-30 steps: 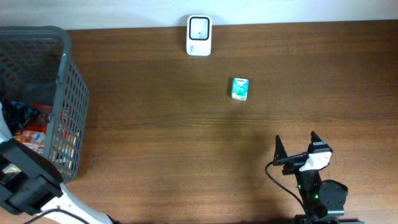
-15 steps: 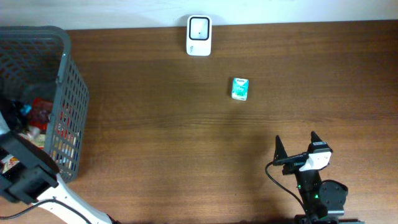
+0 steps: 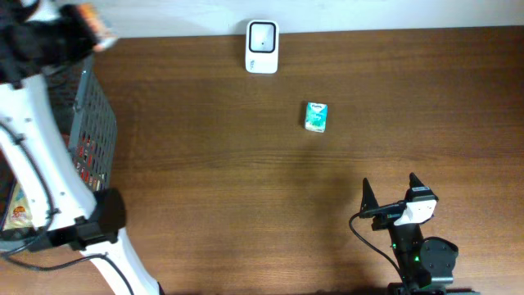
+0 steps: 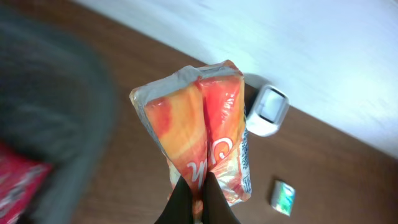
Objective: Scan the item barcode
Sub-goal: 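Place the orange pack beside the green pack on the table, then grasp the red snack bag in the basket with the left gripper, then carry the red bag out and drop it on the table centre, then grasp the cream wipes package in the basket with the left gripper, then place the wipes package beside the tissue packs and lift the left arm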
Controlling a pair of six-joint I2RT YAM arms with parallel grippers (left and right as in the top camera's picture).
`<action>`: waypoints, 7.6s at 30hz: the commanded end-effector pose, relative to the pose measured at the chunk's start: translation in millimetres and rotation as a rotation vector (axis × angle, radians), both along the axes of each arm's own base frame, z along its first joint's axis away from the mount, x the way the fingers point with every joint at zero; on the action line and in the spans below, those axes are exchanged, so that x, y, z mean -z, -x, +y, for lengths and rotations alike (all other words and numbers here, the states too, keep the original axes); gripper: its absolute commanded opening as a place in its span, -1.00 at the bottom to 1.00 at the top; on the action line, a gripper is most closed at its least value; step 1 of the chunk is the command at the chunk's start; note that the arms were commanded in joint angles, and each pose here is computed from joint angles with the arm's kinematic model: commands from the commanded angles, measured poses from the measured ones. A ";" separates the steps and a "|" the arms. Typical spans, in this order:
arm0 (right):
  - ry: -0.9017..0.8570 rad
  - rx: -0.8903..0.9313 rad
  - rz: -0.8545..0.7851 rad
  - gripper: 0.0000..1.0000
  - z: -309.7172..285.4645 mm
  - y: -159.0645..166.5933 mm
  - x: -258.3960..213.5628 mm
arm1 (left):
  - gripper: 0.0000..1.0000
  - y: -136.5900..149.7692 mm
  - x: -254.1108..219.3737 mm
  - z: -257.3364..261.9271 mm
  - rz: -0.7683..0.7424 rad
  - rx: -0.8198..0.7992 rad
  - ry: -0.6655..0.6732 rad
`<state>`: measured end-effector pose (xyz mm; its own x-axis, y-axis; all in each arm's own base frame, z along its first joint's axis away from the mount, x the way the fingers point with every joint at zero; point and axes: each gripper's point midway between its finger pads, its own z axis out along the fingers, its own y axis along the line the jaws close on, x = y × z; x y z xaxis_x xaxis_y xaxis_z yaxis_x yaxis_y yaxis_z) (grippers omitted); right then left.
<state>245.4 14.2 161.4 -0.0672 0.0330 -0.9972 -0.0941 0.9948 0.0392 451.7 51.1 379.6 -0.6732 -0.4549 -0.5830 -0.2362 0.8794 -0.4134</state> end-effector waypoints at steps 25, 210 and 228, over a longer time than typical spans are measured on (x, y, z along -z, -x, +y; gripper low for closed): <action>-0.010 -0.004 0.004 0.97 1.2 0.1 2.9 | -0.35 -16.0 345.2 -363.4 0.520 0.639 -0.248; -0.010 -0.004 0.004 0.97 1.2 0.1 2.9 | 0.50 43.6 276.7 -351.7 0.157 0.762 -0.465; -0.010 -0.004 0.004 0.97 1.2 0.1 2.9 | 0.98 3.6 137.7 -142.6 0.179 0.333 -0.391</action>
<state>245.3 14.2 161.6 -0.0663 0.0322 -0.9973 -0.0941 0.9948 0.0384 450.4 -87.1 246.2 -0.8402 0.0170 -0.5421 0.0266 0.9996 -0.0098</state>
